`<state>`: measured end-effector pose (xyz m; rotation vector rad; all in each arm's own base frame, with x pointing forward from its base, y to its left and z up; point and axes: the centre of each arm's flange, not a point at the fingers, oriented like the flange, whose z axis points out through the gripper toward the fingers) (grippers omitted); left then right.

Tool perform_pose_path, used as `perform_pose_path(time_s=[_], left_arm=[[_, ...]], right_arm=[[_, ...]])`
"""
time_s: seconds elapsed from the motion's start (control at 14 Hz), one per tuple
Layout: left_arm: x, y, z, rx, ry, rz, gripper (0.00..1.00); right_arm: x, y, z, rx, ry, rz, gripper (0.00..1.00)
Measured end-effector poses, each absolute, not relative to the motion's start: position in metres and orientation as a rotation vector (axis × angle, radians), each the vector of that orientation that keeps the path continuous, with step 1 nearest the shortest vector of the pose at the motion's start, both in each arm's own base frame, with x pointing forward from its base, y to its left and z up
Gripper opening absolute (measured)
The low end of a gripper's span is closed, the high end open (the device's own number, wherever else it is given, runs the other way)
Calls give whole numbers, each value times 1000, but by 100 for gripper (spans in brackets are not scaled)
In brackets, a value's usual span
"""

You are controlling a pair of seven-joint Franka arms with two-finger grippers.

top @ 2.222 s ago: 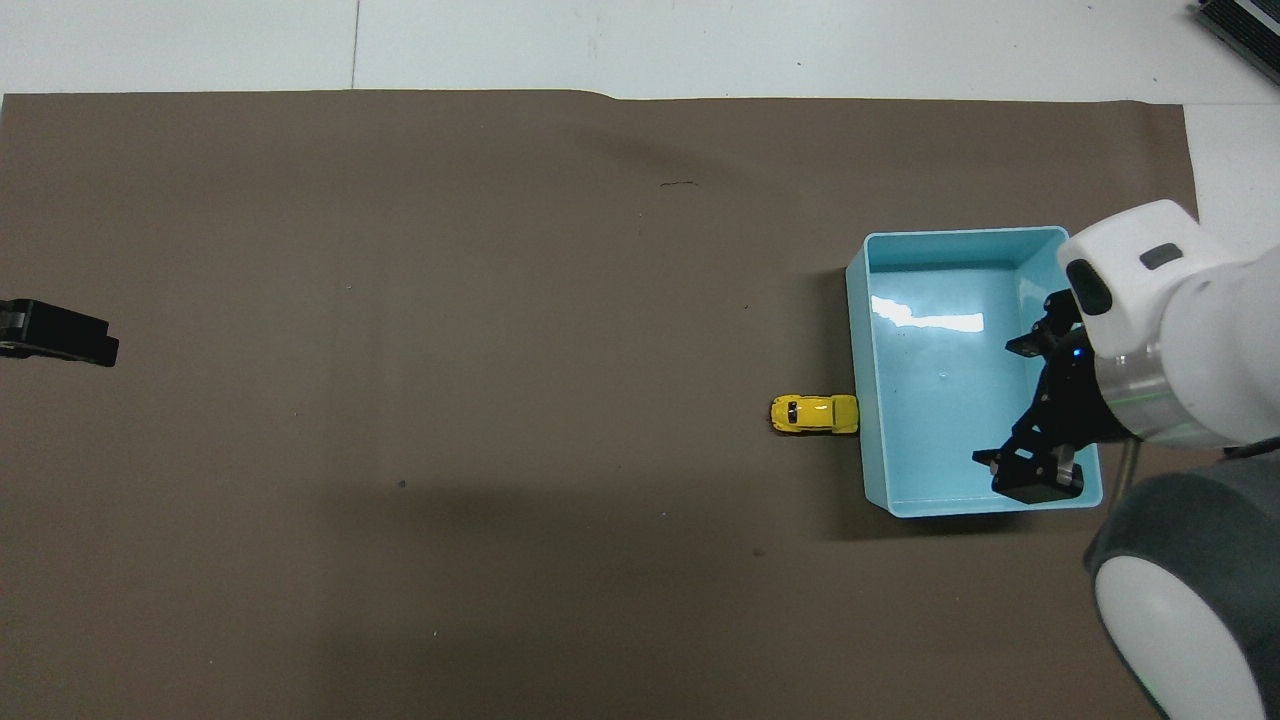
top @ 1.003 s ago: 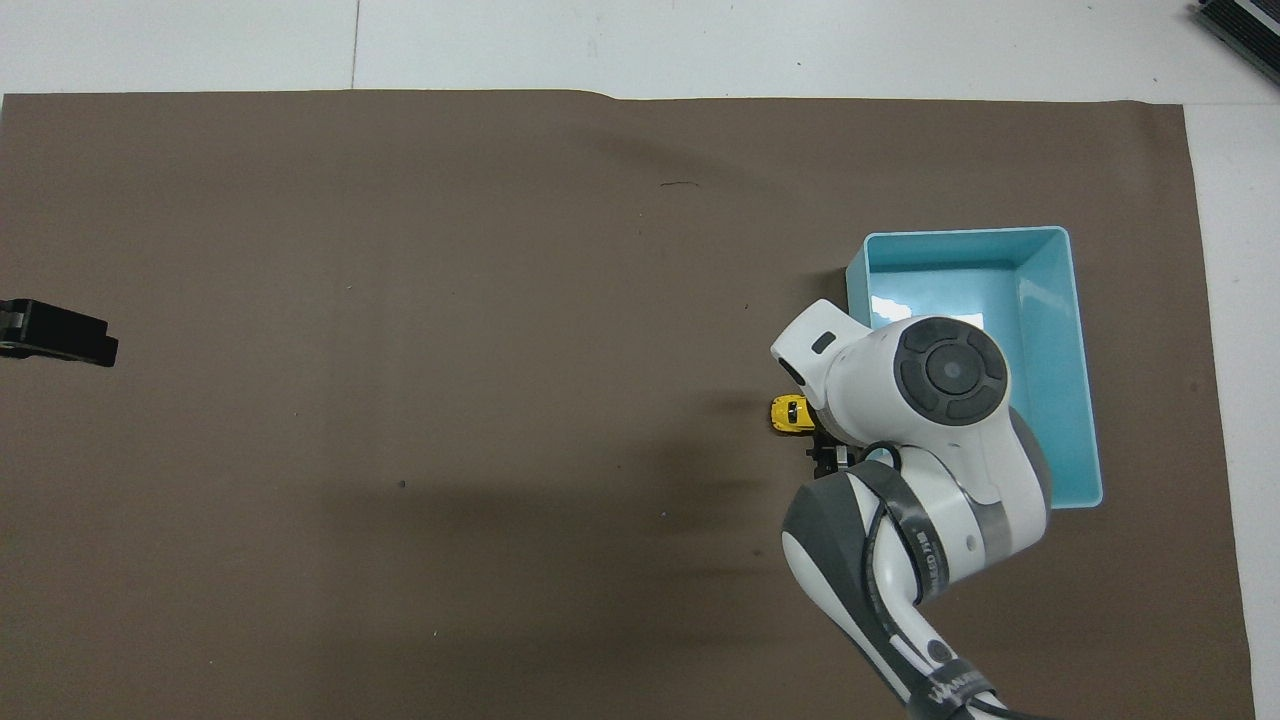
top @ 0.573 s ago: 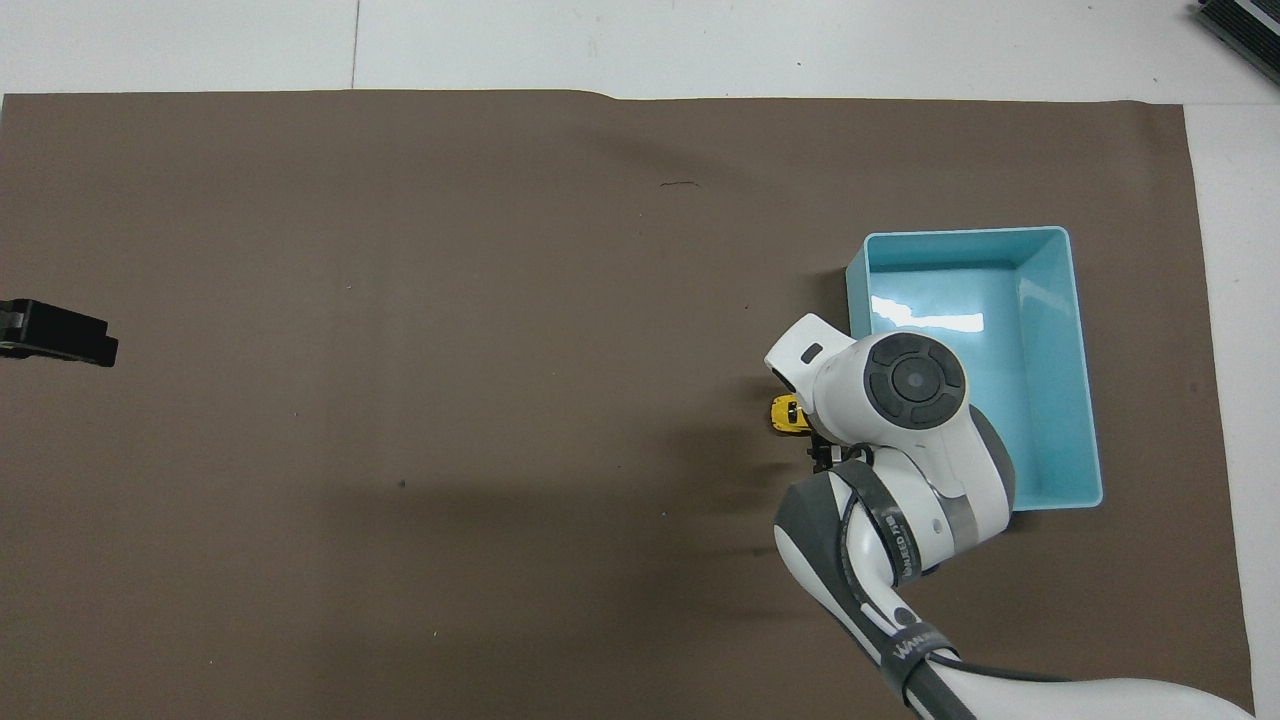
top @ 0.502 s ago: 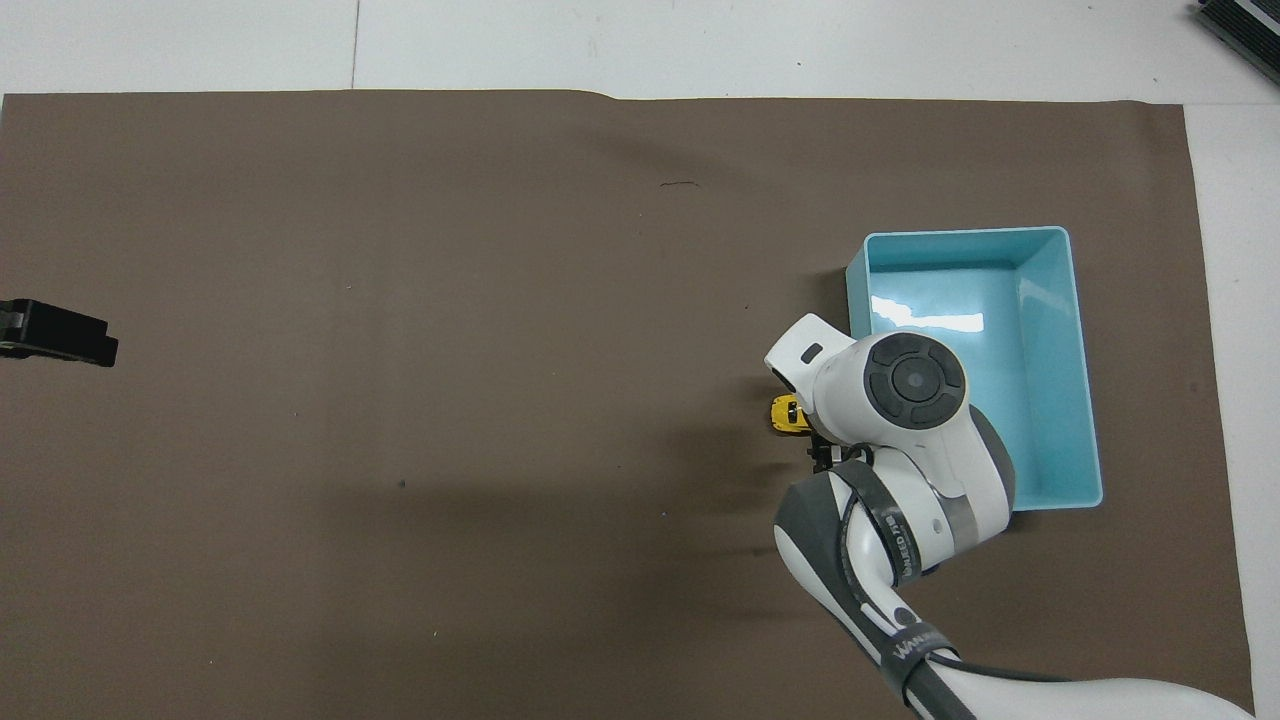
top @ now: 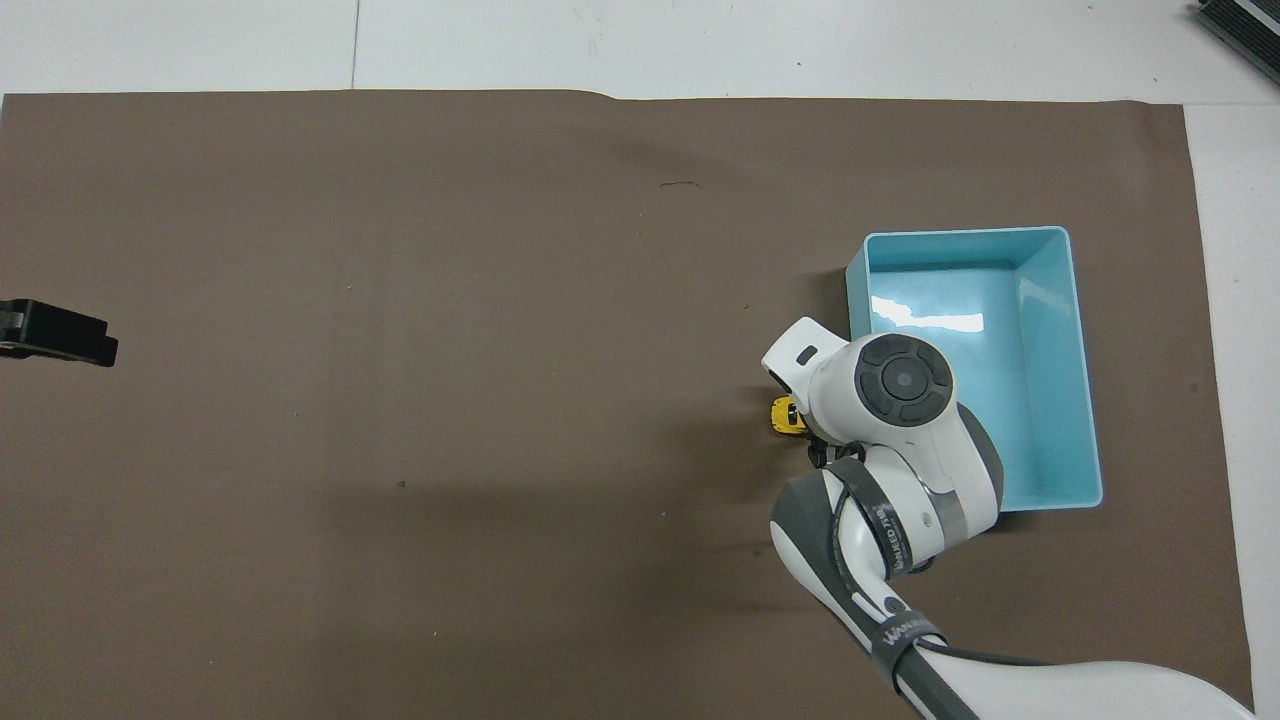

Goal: Wind up and store yellow beetle car
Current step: 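Lift the car with the right gripper over the blue bin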

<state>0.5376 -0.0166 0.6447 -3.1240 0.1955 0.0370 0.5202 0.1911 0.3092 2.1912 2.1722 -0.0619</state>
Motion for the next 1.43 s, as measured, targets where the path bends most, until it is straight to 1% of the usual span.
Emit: perform_pose_path(time_s=[0.22,0.5,0.86,1.43], left_arm=[[538,-17,645,-3124,195,37,100],[538,-17,645,-3124,195,37,100],[538,-17,645,-3124,195,37,100],[538,-17,645,-3124,195,37,100]], right_arm=[[525,195,315,2184,2171,-41,43],[544,210,335,2166,2167,12,43],[555,220,343,2154,2166,42,43],[569,228,386,2167,2169,-25,43]])
